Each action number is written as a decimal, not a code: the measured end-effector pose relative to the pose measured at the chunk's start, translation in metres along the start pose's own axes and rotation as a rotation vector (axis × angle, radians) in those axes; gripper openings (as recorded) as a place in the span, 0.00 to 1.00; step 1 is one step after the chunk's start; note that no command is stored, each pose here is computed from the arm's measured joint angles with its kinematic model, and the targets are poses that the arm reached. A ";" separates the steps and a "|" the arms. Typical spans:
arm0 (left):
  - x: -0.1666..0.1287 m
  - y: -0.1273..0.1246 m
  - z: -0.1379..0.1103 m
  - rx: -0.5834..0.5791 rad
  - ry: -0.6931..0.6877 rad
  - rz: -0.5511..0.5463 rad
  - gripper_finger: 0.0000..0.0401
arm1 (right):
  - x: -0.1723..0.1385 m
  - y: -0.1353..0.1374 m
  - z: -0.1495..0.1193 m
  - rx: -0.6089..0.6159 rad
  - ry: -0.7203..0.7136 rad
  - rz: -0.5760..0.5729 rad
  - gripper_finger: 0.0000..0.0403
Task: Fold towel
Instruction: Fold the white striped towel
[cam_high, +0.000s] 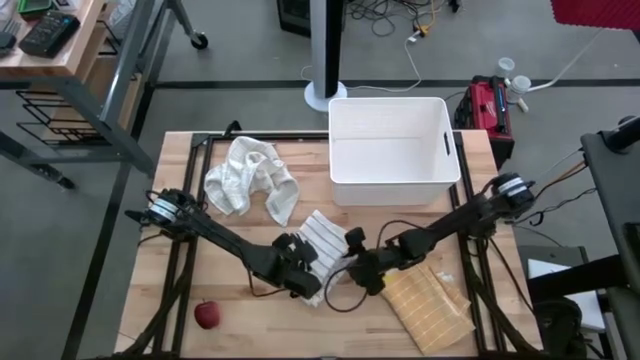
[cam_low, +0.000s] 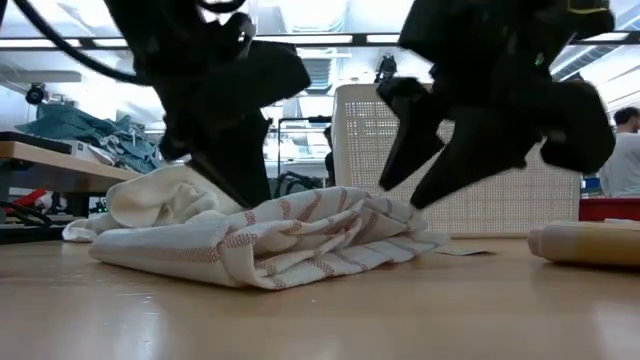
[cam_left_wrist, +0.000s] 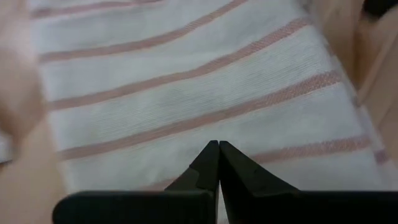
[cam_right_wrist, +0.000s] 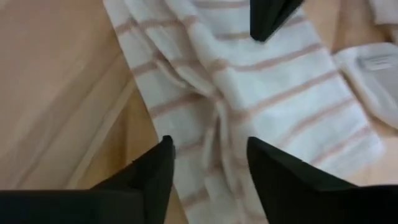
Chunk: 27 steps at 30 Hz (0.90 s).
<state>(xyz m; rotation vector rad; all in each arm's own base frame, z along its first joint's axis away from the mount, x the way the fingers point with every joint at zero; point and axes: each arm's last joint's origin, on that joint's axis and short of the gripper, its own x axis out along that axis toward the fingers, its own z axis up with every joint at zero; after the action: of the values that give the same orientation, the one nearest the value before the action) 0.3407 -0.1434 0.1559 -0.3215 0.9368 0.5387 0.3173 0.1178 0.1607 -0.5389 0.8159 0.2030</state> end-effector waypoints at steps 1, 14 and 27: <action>0.003 0.000 -0.002 -0.011 -0.011 -0.016 0.00 | 0.005 0.001 0.000 0.001 0.007 0.003 0.51; 0.018 0.006 -0.016 -0.074 -0.054 -0.078 0.00 | 0.016 -0.006 0.021 0.041 0.030 -0.185 0.57; 0.020 0.006 -0.017 -0.080 -0.067 -0.095 0.00 | 0.025 -0.001 0.014 -0.021 0.075 -0.048 0.56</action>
<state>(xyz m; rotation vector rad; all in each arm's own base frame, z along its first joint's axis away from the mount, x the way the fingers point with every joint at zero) 0.3354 -0.1409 0.1297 -0.4156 0.8322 0.4976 0.3428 0.1237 0.1504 -0.5882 0.8740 0.1481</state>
